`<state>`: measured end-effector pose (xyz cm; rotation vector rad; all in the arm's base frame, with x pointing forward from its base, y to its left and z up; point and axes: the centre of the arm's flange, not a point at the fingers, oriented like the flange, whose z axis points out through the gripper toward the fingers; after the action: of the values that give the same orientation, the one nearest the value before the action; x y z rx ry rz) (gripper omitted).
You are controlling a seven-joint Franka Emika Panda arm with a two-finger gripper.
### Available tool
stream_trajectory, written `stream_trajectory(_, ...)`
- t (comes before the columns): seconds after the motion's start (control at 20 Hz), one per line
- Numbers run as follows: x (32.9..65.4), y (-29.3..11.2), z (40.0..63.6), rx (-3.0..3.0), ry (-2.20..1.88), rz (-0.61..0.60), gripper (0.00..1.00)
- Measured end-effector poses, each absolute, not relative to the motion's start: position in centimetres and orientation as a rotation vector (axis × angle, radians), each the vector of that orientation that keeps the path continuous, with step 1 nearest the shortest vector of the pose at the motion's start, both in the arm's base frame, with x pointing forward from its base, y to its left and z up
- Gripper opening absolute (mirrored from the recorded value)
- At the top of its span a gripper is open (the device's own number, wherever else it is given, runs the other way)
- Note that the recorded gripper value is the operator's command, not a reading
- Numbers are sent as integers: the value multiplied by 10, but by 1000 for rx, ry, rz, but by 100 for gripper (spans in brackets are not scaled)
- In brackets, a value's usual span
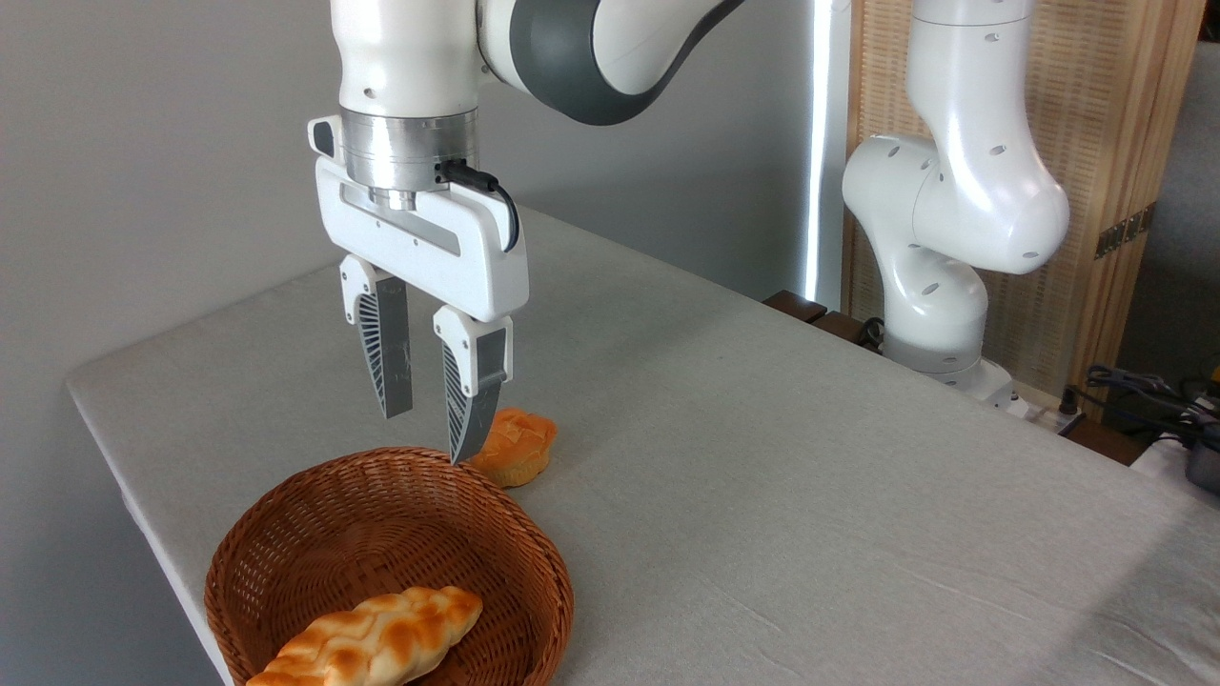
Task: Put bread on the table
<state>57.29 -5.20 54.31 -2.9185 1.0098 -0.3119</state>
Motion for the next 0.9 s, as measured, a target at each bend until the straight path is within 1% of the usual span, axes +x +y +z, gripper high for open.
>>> stream_trajectory(0.3,574,-51,542,-2919,1007,-312,100)
stream_trajectory(0.5,577,-51,535,-2921,1007,-306,100)
stream_trajectory(0.65,581,-51,534,-2913,1004,-336,100)
stream_trajectory(0.9,587,-49,541,-2891,988,-424,100)
